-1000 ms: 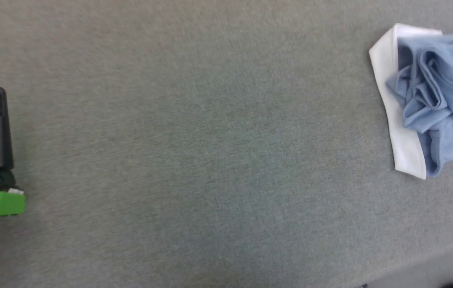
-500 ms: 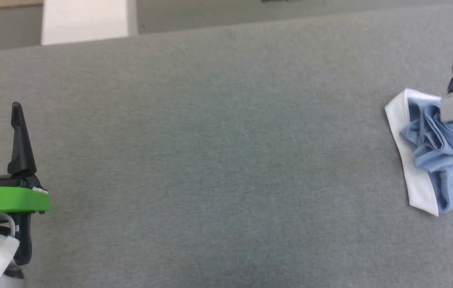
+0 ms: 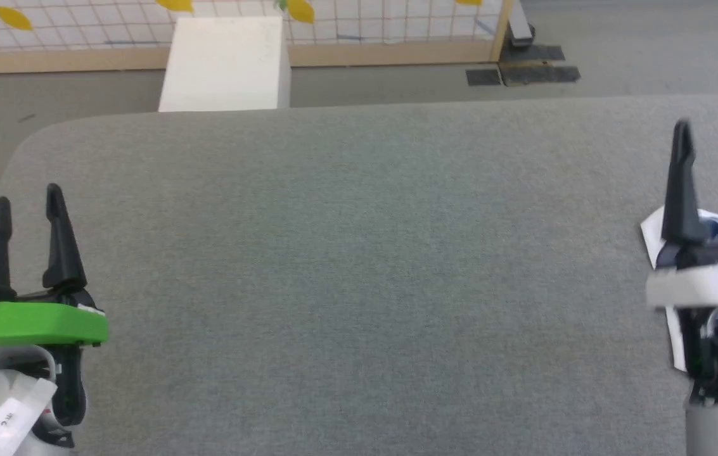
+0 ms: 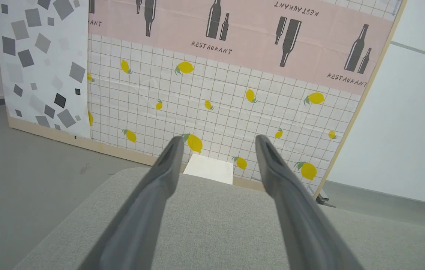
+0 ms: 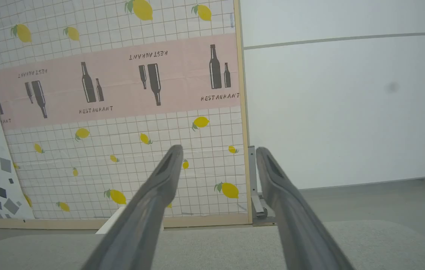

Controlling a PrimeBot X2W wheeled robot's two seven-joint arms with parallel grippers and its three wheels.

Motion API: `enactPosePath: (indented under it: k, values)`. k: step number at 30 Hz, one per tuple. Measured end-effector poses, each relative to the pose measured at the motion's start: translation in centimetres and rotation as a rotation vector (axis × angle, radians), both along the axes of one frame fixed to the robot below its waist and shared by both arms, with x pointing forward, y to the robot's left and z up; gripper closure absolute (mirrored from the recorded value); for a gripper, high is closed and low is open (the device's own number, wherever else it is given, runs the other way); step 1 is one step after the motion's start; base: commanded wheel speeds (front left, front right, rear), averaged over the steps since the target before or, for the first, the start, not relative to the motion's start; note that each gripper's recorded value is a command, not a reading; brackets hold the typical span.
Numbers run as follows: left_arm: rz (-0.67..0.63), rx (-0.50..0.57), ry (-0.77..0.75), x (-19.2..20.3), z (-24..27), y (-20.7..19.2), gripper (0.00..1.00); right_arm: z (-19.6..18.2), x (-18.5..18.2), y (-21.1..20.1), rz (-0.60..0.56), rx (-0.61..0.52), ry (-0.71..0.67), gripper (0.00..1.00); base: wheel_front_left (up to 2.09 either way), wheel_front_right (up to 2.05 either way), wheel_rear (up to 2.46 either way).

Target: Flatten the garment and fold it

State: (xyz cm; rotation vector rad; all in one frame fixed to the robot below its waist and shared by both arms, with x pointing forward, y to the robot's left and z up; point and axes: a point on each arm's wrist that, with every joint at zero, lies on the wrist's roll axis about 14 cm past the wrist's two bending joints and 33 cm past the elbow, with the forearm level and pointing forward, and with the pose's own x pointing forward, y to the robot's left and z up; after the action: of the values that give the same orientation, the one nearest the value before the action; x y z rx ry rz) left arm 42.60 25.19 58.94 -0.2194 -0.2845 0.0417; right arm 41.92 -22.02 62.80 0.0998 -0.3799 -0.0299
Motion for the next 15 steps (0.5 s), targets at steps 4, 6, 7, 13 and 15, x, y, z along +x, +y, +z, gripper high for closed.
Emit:
enactPosePath:
  k: [4, 6, 7, 13, 15]
  values:
    - [0.007, -0.01, 0.016, -0.9, -0.3, 0.1, 0.0, -2.6, -0.8, 0.3, 0.011, 0.031, 0.055, 0.0, 0.0, 0.0, 0.0]
    - [0.006, -0.009, 0.038, -1.2, -0.8, 0.1, 0.0, -3.9, -1.1, 0.4, 0.013, 0.037, 0.088, 0.0, 0.0, 0.0, 0.0]
    - [0.003, -0.009, 0.046, -1.3, -1.1, 0.0, 0.0, -4.4, -1.2, 0.4, 0.013, 0.039, 0.102, 0.0, 0.0, 0.0, 0.0]
    - [-0.043, 0.023, 0.135, -1.5, -3.8, -1.5, 0.0, -7.1, -2.2, 0.2, 0.005, 0.043, 0.173, 0.0, 0.0, 0.0, 0.0]
    - [-0.056, 0.035, 0.159, -1.6, -4.6, -2.0, 0.0, -7.6, -2.5, 0.2, 0.003, 0.042, 0.187, 0.0, 0.0, 0.0, 0.0]
